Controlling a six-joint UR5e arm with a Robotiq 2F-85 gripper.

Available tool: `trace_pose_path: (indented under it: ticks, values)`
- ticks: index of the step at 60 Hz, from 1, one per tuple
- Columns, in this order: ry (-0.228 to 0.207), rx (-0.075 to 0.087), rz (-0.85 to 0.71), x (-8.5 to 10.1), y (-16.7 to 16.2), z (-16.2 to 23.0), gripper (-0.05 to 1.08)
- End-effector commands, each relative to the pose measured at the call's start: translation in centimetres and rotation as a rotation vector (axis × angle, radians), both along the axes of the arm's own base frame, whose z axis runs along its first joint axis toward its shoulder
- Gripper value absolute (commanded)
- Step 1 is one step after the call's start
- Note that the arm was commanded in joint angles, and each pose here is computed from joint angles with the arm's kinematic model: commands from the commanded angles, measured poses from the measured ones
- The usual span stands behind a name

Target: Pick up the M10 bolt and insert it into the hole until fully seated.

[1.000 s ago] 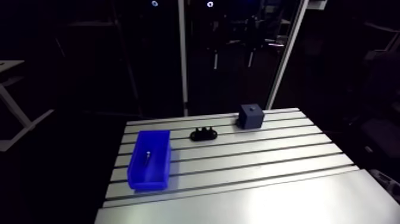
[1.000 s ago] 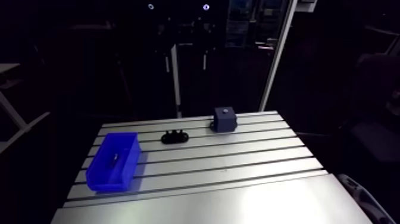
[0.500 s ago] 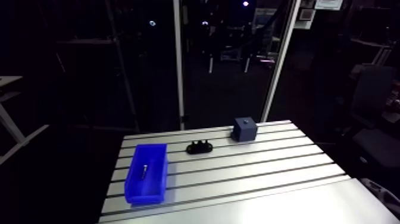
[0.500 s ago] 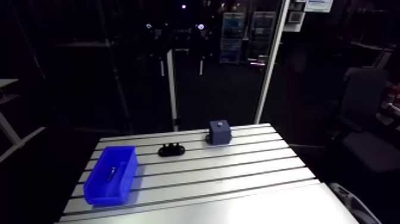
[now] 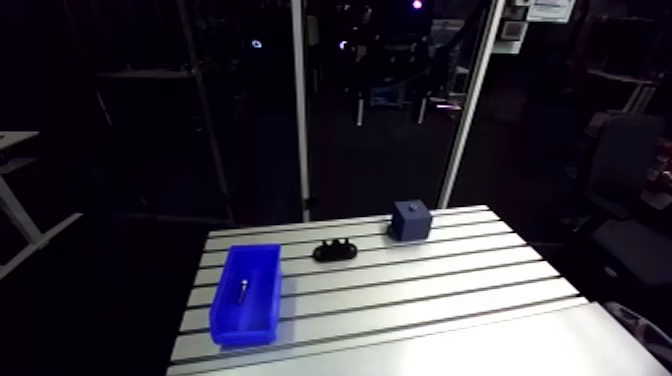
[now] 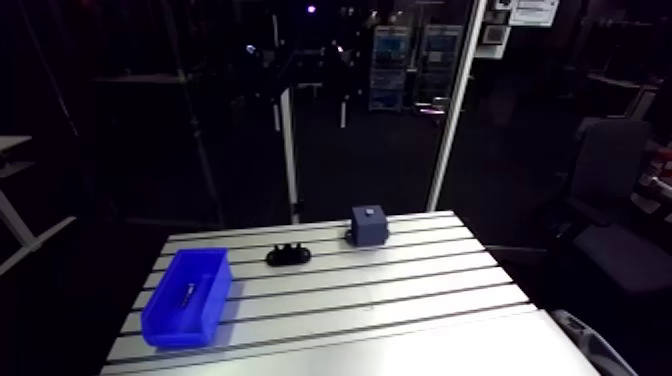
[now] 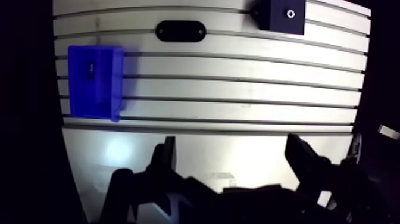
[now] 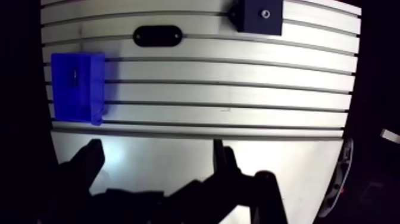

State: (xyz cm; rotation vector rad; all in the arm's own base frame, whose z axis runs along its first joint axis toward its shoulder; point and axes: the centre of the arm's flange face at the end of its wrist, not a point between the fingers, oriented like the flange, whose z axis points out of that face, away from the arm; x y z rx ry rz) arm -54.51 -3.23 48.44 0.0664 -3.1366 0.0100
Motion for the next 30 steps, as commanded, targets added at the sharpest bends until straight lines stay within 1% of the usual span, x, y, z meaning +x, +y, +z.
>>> trace_pose_path:
  ticks: [1,3,9,21,30]
  values:
    - [-0.016,0.008,0.0,0.01,0.11,-0.12,0.01]
    - [-0.021,0.005,0.0,-0.05,0.1,-0.41,0.01]
    - [-0.028,0.006,0.0,-0.24,0.15,-0.75,0.01]
    - [-0.021,0.007,0.0,-0.45,0.19,-0.4,0.01]
    - [-0.026,0.005,0.0,-0.4,0.17,-0.69,0.01]
